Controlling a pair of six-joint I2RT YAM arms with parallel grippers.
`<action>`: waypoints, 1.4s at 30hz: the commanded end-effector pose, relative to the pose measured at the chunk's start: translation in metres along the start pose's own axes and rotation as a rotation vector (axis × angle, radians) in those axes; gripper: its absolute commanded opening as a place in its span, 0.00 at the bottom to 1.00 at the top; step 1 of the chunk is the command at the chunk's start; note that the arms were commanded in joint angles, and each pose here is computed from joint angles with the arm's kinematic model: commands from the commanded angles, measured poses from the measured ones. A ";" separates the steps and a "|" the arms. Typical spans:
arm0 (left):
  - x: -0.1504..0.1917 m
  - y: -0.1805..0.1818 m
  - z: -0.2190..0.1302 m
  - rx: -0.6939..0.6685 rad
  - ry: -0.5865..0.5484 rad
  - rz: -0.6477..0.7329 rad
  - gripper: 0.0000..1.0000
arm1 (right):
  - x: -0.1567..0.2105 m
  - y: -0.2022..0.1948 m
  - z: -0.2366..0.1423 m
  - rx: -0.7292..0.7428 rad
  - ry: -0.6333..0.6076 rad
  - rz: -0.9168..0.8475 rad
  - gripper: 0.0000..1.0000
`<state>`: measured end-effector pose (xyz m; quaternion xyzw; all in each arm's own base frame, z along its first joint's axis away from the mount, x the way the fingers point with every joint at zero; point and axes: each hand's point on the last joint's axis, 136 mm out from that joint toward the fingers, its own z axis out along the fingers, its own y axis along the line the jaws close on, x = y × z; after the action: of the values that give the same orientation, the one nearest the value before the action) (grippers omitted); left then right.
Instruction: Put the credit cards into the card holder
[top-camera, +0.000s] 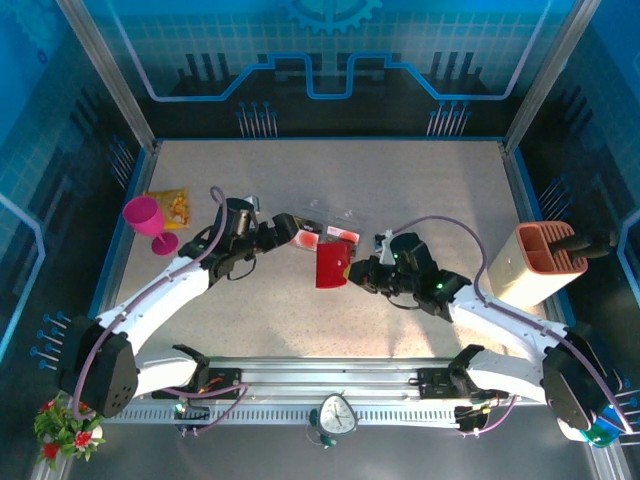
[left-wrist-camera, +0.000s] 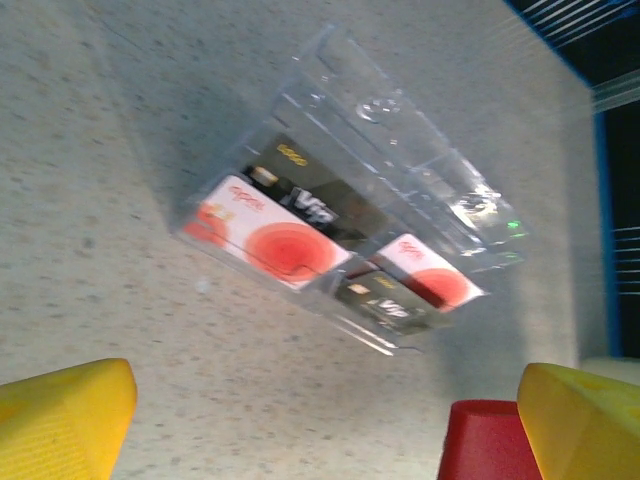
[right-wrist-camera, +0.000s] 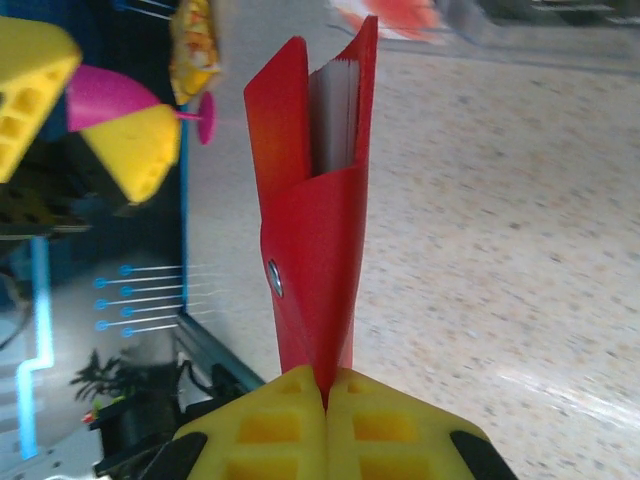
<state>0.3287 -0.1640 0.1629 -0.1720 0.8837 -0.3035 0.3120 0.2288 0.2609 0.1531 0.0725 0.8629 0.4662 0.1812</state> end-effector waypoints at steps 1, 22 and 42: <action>0.007 -0.029 -0.003 0.164 0.044 -0.103 0.97 | -0.009 0.040 0.000 -0.119 0.002 -0.064 0.00; 0.014 -0.051 -0.001 0.374 0.060 -0.206 0.67 | -0.028 0.080 0.025 -0.306 -0.006 0.011 0.00; 0.018 -0.057 0.001 0.435 0.063 -0.221 0.20 | -0.019 0.075 0.046 -0.312 0.032 0.045 0.00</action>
<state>0.3248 -0.2063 0.1831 -0.2052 0.7926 -0.5003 0.2817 0.2638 0.3188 0.1780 0.0801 0.7984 0.5745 0.1614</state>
